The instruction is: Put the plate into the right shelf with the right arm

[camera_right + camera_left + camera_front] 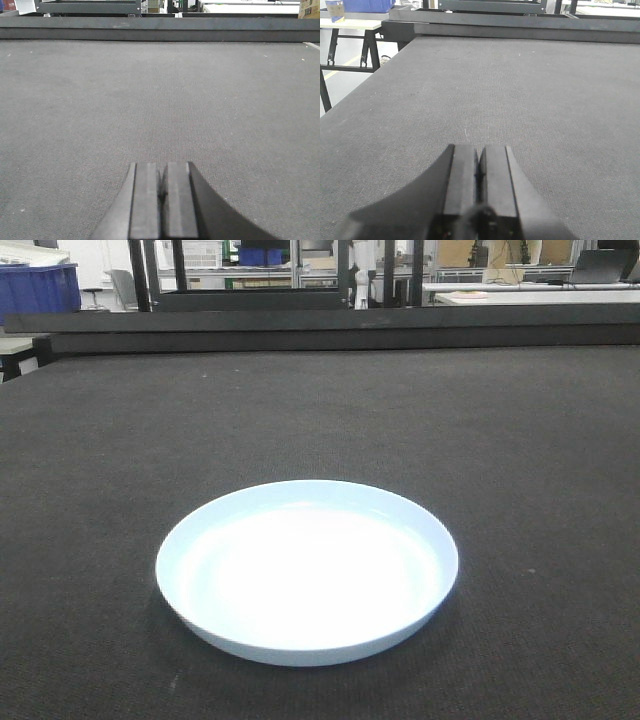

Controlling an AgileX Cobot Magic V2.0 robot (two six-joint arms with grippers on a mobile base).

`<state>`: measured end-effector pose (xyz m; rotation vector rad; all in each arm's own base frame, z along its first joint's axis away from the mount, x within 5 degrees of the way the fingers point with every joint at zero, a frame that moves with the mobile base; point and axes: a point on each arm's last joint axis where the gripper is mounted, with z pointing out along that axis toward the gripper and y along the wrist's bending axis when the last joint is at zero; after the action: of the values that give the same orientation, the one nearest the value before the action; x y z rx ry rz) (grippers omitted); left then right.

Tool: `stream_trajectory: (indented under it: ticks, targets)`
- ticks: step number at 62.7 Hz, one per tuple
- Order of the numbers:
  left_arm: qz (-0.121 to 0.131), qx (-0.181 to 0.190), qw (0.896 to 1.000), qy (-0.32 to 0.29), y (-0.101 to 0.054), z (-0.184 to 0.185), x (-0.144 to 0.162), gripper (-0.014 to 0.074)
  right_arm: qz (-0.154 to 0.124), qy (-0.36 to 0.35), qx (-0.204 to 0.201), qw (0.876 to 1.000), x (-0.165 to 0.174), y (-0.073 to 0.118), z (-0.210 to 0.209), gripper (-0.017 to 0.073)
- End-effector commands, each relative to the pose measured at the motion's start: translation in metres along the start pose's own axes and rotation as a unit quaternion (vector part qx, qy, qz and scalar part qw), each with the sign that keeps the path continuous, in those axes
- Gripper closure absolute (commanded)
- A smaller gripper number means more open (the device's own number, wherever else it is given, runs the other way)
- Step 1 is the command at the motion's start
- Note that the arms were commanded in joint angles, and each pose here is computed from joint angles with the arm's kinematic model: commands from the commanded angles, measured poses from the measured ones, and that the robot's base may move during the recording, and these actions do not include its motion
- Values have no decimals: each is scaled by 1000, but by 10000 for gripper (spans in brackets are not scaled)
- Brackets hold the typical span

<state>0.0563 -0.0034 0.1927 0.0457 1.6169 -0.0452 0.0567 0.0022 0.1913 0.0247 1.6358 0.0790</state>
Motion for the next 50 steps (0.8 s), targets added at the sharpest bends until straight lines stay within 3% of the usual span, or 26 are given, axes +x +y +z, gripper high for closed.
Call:
stream_trajectory:
  ticks: [1,25,28,50]
  targets:
    - [-5,-2,999,-41,0,0,-5,640,-6,-54,0,999,-12,0,-2,503]
    - [-5,-2,999,-41,0,0,-5,640,-8,-56,1,998,-12,0,-2,503]
    - [-5,-2,999,-41,0,0,-5,640,-26,-68,2,997,-14,0,-2,503]
    - [-5,-2,999,-41,0,0,-5,640,-27,-145,-1,989,-28,1,-5,503]
